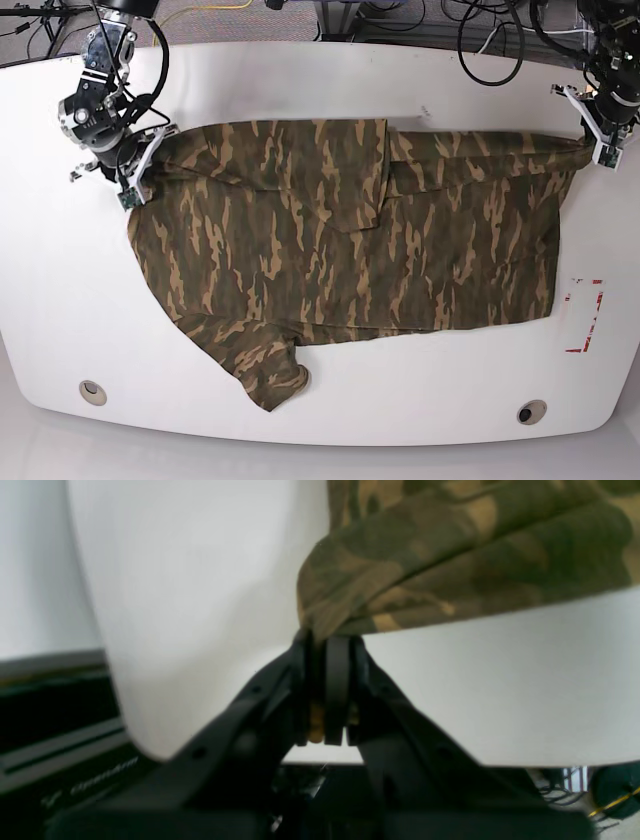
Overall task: Fold the T-shirt properly
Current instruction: 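Lay the stretched shirt flat on the table with both grippers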
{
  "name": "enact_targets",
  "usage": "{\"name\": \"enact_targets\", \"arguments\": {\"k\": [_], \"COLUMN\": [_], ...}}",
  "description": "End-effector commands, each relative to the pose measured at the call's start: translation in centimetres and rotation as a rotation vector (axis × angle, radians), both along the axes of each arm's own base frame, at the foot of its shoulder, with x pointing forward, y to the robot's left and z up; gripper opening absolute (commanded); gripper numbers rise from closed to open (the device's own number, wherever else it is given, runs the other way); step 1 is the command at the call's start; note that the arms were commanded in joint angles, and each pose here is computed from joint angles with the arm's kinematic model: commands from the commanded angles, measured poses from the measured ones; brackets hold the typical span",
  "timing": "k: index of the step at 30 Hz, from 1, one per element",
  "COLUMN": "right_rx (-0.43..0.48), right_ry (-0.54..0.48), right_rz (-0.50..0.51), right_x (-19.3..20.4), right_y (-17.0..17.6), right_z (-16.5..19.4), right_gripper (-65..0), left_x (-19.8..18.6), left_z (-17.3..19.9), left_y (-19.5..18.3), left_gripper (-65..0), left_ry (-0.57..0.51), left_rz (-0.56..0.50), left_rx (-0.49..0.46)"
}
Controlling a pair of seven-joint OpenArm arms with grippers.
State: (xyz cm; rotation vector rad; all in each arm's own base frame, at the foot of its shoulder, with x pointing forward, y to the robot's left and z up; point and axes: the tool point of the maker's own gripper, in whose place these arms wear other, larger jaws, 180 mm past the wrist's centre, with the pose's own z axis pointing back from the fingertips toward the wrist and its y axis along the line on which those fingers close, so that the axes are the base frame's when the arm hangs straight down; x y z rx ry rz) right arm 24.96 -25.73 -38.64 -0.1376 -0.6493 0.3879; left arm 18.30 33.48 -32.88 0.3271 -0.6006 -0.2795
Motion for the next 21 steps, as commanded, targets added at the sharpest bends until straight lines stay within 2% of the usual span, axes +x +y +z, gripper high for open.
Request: {"name": "enact_targets", "arguments": {"k": [1, 19, 21], "right_rx": [-0.024, -0.001, 0.001], "right_ry": [-0.009, 0.124, 0.127], "right_rz": [0.003, -0.004, -0.006], "right_x": [-0.4, -5.8, -6.0], "right_y": [-0.6, 0.3, 0.3], "right_z": [0.4, -2.8, -2.9], "right_gripper": [-64.4, -64.2, -64.2], "left_x": [0.2, -1.7, -1.8], "left_z": [1.4, 0.7, 0.6], "left_y": [1.3, 1.9, 1.9], "left_gripper": [-65.0, -64.3, -61.8], "left_ry": [-0.027, 0.045, 0.047], "left_rz": [0.012, -0.007, -0.007], "left_rx": [0.048, 0.073, 0.073]}}
